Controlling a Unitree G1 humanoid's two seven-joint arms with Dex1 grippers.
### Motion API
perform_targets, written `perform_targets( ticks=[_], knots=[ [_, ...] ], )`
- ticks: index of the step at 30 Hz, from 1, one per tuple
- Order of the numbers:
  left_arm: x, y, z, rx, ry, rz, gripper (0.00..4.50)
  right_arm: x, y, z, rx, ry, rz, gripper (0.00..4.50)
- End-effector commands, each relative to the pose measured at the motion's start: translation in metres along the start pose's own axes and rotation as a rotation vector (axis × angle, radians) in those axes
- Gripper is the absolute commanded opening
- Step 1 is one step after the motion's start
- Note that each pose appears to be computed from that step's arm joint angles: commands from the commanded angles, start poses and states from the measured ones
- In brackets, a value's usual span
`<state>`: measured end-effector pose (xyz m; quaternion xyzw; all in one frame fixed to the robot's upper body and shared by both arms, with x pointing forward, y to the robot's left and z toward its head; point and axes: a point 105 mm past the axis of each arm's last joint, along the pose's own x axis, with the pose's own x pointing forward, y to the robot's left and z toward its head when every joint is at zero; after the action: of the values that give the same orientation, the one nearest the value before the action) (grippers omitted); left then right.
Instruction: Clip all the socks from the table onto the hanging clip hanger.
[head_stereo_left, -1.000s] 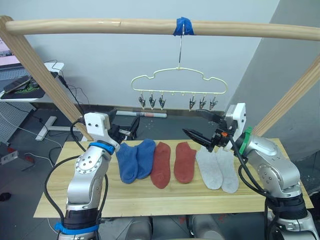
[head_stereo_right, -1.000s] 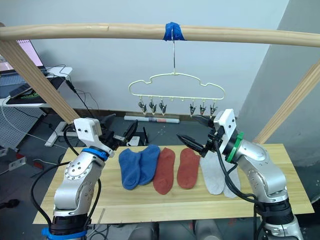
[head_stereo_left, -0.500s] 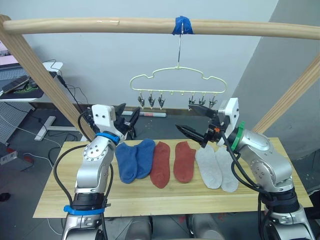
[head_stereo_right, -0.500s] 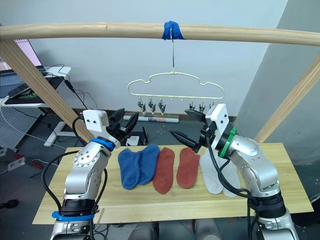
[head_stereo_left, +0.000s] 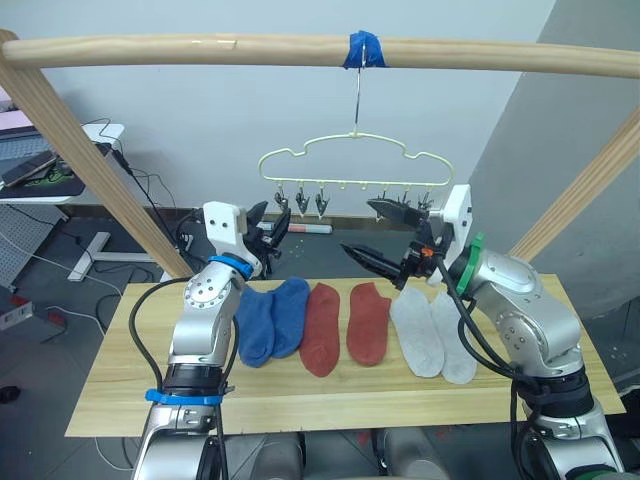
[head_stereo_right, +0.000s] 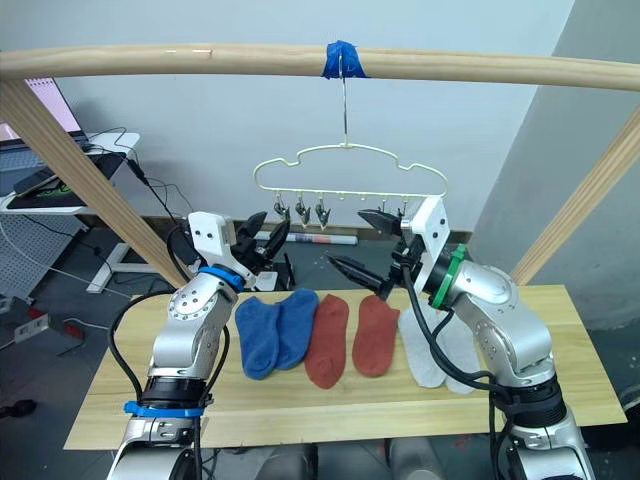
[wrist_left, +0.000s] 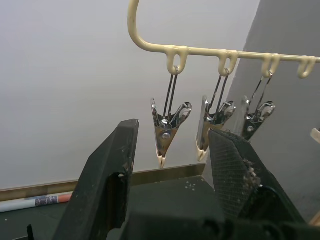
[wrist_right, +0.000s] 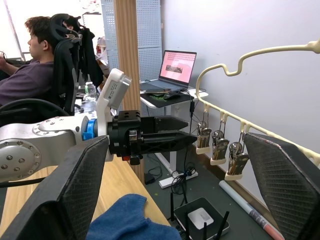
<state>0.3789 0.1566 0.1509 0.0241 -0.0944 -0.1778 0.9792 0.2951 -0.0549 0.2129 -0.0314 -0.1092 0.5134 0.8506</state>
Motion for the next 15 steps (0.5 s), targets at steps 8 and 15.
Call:
perform_targets(
  ticks=[8, 15],
  knots=[
    [0.013, 0.000, 0.018, 0.043, -0.077, -0.002, 2.40, 0.003, 0.006, 0.022, -0.060, -0.050, 0.032, 4.50],
    [0.018, 0.002, 0.020, 0.046, -0.089, 0.005, 2.40, 0.004, 0.006, 0.026, -0.064, -0.059, 0.036, 4.50]
  ],
)
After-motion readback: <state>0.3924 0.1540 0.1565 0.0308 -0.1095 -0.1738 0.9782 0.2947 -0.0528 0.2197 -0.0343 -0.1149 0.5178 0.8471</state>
